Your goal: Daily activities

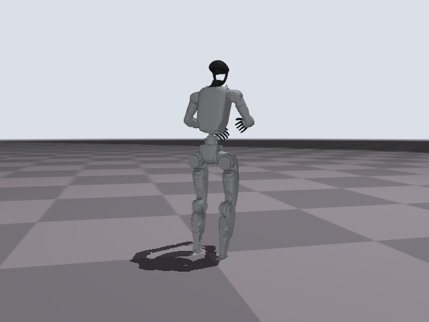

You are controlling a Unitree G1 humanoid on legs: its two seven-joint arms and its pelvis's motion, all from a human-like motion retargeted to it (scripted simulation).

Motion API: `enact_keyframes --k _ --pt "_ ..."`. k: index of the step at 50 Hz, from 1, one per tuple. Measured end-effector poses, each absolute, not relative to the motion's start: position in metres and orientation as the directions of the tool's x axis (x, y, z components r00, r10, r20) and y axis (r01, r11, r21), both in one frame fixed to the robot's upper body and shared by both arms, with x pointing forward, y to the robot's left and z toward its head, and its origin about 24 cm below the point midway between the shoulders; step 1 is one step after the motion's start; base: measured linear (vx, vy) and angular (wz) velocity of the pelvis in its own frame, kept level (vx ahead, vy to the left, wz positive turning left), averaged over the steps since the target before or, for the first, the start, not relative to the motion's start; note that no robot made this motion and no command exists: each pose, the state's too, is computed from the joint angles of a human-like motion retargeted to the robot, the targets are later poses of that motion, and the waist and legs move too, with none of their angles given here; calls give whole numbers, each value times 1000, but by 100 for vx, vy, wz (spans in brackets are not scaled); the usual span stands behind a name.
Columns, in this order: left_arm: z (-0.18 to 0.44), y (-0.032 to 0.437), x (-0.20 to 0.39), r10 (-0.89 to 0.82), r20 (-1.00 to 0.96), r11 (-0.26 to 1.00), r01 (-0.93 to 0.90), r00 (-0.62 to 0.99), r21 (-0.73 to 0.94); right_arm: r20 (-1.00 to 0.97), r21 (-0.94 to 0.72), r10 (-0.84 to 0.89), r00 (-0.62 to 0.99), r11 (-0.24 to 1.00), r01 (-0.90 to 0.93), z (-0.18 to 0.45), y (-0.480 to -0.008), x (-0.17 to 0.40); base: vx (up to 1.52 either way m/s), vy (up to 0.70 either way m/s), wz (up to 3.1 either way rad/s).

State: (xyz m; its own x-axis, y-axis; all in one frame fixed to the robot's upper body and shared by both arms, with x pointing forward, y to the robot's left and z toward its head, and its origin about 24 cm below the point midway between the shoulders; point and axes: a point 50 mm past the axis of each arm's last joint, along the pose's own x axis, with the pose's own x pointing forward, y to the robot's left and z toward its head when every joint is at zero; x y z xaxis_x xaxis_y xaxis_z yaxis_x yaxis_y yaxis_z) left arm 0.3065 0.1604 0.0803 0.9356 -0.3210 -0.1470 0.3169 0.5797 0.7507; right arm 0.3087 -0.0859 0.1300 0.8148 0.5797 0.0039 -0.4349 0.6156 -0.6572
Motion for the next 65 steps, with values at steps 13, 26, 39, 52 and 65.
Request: enact_keyframes --k 13,26,39,52,65 --pt "107 157 327 -263 -19 581 175 965 795 -166 -534 534 829 658 -531 85 -93 313 -1 0 2" --pt "105 135 318 -370 -50 541 258 928 801 -299 -271 607 736 685 -676 41 -91 282 -1 0 1" --pt "94 122 316 -388 -62 606 306 919 735 -275 -354 565 778 692 -629 44 -88 285 -2 0 3" --pt "92 116 320 -408 -104 594 351 907 724 -301 -348 536 789 708 -614 43 -96 292 -3 -1 15" --pt "78 123 316 -402 -164 649 407 901 642 -266 -291 543 797 743 -603 53 -89 301 -4 0 19"
